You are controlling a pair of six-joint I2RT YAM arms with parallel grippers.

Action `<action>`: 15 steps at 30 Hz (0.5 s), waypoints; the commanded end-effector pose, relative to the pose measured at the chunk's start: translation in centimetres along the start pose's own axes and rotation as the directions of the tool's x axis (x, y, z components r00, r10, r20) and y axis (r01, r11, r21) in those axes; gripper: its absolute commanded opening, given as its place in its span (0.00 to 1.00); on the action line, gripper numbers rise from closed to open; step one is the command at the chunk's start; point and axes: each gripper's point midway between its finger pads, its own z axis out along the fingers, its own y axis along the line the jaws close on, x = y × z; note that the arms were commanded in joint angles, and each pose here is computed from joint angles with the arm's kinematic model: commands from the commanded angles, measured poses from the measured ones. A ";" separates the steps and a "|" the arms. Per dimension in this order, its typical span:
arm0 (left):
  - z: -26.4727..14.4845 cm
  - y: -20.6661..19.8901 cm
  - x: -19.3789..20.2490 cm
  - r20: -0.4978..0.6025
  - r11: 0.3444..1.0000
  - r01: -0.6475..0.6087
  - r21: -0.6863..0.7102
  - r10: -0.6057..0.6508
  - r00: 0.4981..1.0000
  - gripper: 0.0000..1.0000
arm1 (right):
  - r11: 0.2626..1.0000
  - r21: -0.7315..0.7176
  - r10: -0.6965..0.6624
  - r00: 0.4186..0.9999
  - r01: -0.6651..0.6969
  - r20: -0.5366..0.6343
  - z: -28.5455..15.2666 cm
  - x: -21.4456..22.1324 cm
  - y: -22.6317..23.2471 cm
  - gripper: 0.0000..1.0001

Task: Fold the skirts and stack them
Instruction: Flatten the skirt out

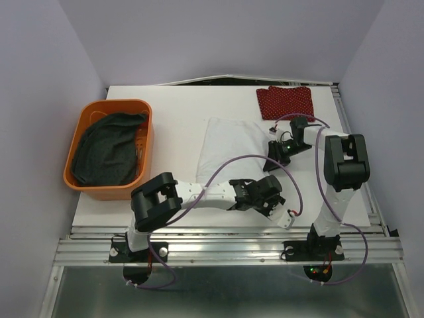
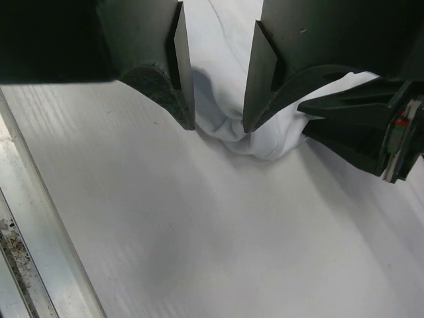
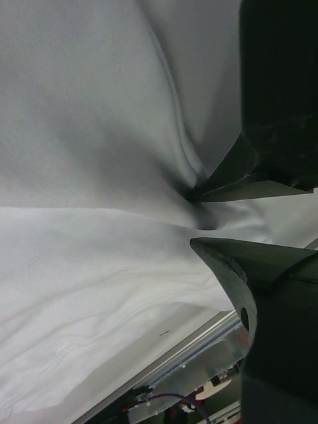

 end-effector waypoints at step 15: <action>0.6 1.3 3.3 -0.077 0.994 0.081 -0.070 -0.087 0.993 0.43 | 0.997 0.077 0.016 0.999 -0.013 -0.045 1.1 1.7 -1.4 0.34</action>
